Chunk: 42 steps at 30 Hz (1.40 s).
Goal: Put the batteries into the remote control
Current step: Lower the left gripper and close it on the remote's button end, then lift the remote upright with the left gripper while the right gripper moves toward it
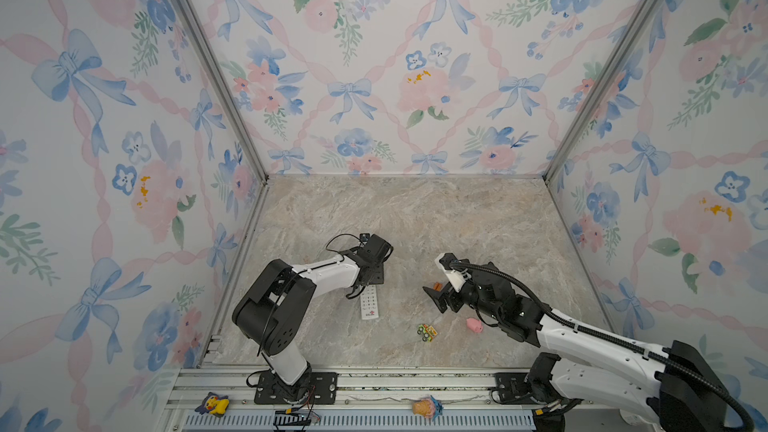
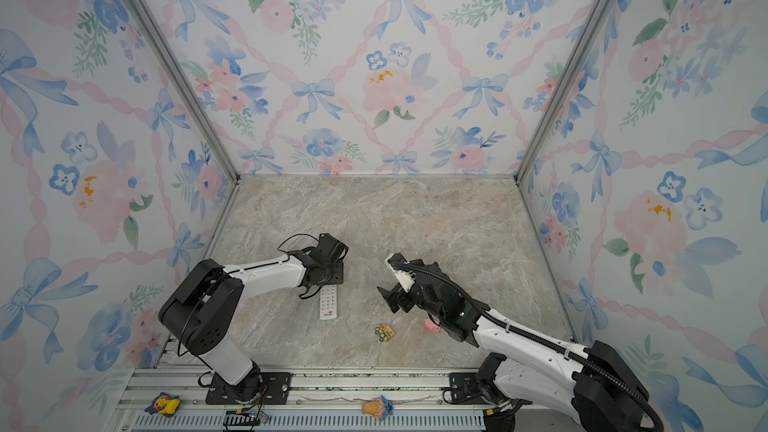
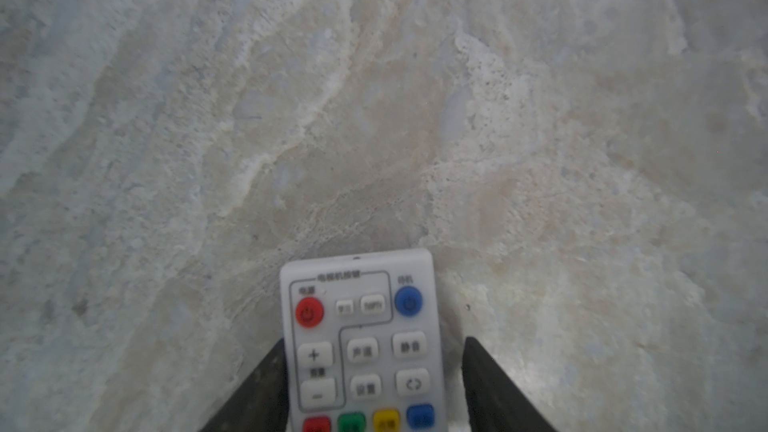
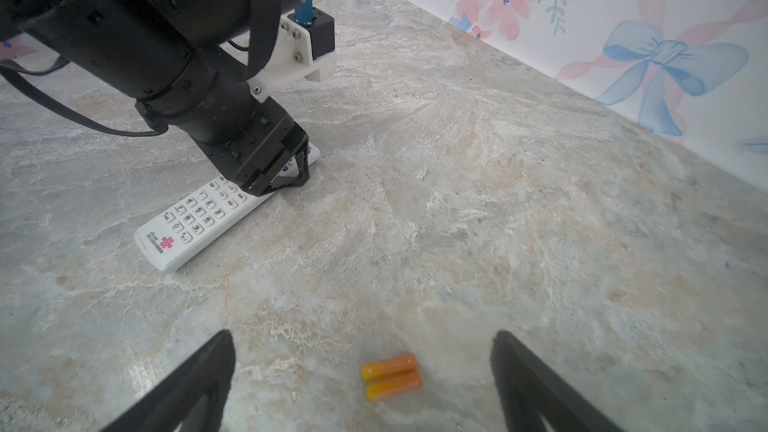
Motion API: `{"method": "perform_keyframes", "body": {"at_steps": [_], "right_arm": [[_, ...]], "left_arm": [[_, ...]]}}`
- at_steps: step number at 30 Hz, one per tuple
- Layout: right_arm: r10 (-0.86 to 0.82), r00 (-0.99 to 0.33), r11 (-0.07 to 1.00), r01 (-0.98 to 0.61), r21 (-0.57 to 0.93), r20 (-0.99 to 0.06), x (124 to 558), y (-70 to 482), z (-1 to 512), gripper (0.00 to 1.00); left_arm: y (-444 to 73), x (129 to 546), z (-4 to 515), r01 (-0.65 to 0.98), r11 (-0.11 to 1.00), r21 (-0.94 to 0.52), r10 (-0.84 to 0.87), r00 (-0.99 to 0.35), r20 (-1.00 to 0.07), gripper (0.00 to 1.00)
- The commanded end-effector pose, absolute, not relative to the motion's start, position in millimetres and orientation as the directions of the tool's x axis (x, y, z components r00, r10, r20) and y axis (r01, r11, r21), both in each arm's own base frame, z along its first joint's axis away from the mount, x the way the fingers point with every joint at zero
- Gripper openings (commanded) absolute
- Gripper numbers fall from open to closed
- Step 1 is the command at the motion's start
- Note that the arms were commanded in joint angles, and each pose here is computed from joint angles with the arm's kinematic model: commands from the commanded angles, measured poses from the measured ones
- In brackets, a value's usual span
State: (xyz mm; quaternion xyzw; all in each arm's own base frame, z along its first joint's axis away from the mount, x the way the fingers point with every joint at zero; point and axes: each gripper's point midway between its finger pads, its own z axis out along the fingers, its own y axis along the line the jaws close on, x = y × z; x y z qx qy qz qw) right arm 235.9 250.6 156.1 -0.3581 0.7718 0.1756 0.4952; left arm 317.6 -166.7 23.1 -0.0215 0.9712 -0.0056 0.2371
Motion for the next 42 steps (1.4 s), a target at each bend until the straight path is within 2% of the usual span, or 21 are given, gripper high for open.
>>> {"method": "perform_keyframes", "body": {"at_steps": [1, 11, 16, 20, 24, 32, 42], "right_arm": [[-0.398, -0.258, 0.695, -0.711, -0.106, -0.88, 232.5, 243.0, 152.3, 0.97], [-0.365, -0.273, 0.748, -0.656, -0.105, -0.89, 235.1, 228.3, 166.8, 0.97], [-0.328, -0.297, 0.78, -0.62, -0.08, -0.897, 237.1, 220.7, 171.6, 0.97], [-0.273, -0.334, 0.809, -0.587, -0.028, -0.902, 240.6, 214.9, 174.6, 0.97], [-0.217, -0.345, 0.807, -0.59, 0.031, -0.913, 239.9, 216.4, 181.6, 0.97], [-0.145, -0.346, 0.723, -0.677, 0.14, -0.927, 230.3, 234.9, 203.2, 0.97], [-0.036, -0.327, 0.497, -0.826, 0.266, -0.944, 213.9, 266.1, 253.9, 0.97]], "left_arm": [[-163.5, 316.6, 24.4, -0.054, 0.999, 0.001, -0.047, -0.886, -0.462, 0.58], [-164.3, 322.7, 35.4, -0.054, 0.998, -0.011, -0.053, -0.871, -0.489, 0.35], [-167.9, 332.8, 62.1, -0.045, 0.997, -0.063, -0.072, -0.837, -0.542, 0.27], [-172.0, 341.5, 86.9, -0.004, 0.993, -0.117, -0.073, -0.803, -0.592, 0.24], [-174.3, 346.6, 111.1, 0.043, 0.972, -0.231, -0.119, -0.761, -0.638, 0.24], [-172.8, 348.4, 178.7, 0.194, 0.903, -0.383, -0.197, -0.606, -0.771, 0.23], [-185.9, 326.7, 239.2, 0.426, 0.778, -0.462, -0.251, -0.462, -0.85, 0.22]]}}
